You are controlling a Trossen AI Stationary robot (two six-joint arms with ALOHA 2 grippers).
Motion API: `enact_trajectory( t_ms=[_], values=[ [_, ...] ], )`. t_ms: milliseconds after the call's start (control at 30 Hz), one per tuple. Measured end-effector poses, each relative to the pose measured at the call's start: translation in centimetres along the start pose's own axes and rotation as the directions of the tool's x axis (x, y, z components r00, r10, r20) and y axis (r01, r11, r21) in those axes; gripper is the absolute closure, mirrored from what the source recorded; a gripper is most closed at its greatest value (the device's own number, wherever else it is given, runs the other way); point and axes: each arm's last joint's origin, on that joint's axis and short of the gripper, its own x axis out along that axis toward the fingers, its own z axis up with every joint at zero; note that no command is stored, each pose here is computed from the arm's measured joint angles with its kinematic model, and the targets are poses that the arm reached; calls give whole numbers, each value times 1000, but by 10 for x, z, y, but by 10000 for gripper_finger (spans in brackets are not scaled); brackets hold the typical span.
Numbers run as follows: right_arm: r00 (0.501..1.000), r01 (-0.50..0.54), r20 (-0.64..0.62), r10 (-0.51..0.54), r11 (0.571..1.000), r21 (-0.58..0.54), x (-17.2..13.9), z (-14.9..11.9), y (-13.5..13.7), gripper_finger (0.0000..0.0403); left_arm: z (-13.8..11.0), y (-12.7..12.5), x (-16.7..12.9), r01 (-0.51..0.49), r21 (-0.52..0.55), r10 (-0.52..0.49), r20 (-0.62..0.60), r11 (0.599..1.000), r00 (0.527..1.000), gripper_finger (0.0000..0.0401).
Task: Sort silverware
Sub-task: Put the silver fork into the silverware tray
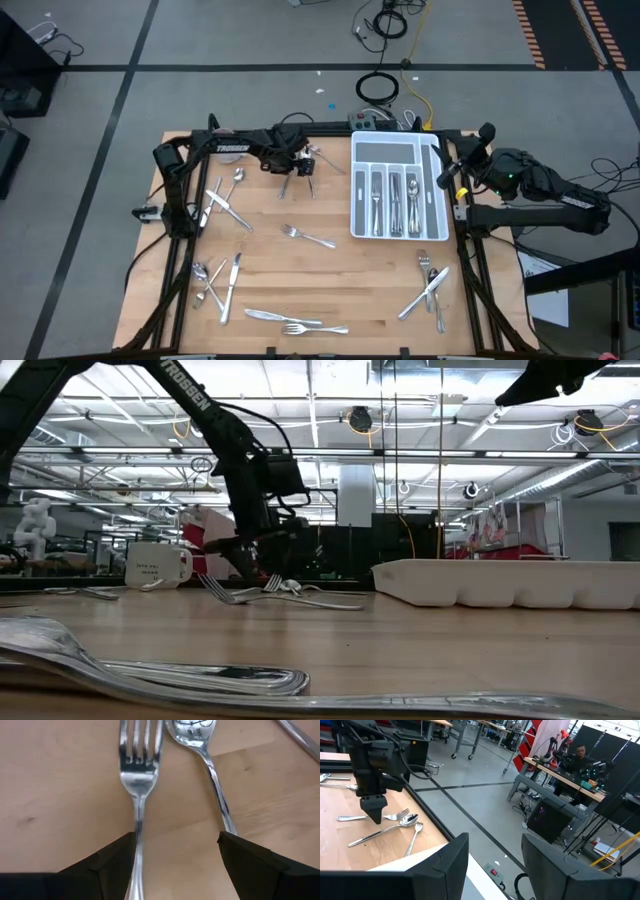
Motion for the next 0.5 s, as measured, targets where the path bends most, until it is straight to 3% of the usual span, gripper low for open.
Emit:
enact_trajectory(
  t_ms=[300,500],
  values=[
    [1000,0,1,0,1000,0,0,0,0,229,5,4,21,53,-22,-55,-80,998,995,122],
    [1000,0,1,0,1000,0,0,0,0,229,8,7,21,73,-11,-74,-92,997,993,182]
  ],
)
